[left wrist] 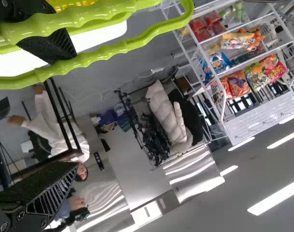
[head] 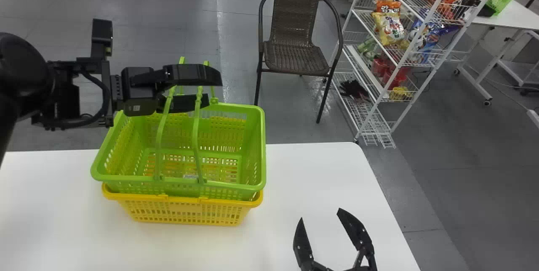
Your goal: Grasp handle with right gripper to insert into left gripper then lift and swing left to center
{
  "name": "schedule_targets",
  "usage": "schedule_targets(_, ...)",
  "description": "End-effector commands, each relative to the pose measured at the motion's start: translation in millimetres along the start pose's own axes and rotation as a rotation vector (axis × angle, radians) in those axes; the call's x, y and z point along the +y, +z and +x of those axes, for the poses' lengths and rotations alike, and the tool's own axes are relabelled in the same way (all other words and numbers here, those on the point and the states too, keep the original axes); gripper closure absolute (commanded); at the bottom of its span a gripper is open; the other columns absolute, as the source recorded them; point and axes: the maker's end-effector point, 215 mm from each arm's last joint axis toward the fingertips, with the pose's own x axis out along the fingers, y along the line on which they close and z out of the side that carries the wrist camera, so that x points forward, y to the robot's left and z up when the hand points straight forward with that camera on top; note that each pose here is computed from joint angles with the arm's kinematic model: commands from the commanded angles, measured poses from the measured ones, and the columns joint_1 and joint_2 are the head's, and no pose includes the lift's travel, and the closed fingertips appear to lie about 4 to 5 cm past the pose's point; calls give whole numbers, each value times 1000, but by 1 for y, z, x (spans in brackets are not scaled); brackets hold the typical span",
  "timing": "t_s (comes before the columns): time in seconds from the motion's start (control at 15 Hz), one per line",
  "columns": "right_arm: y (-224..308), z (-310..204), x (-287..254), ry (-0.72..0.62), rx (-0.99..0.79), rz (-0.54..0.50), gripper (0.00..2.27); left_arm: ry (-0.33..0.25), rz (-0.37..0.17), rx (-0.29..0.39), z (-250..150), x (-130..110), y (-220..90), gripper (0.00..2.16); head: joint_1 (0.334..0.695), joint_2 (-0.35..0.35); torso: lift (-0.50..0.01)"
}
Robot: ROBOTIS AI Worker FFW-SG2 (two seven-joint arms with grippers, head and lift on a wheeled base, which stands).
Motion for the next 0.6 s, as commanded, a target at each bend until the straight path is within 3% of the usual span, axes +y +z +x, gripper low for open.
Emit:
schedule_targets(0.0, -5, -8, -7, -13, -5, 3, 29, -10, -8, 19, -2, -15, 8, 76, 695, -239, 0)
schedule_targets(0.53, -15, -23, -17, -30, -14, 10, 29, -31, -62, 93, -5, -70, 43, 63, 695, -268, 0)
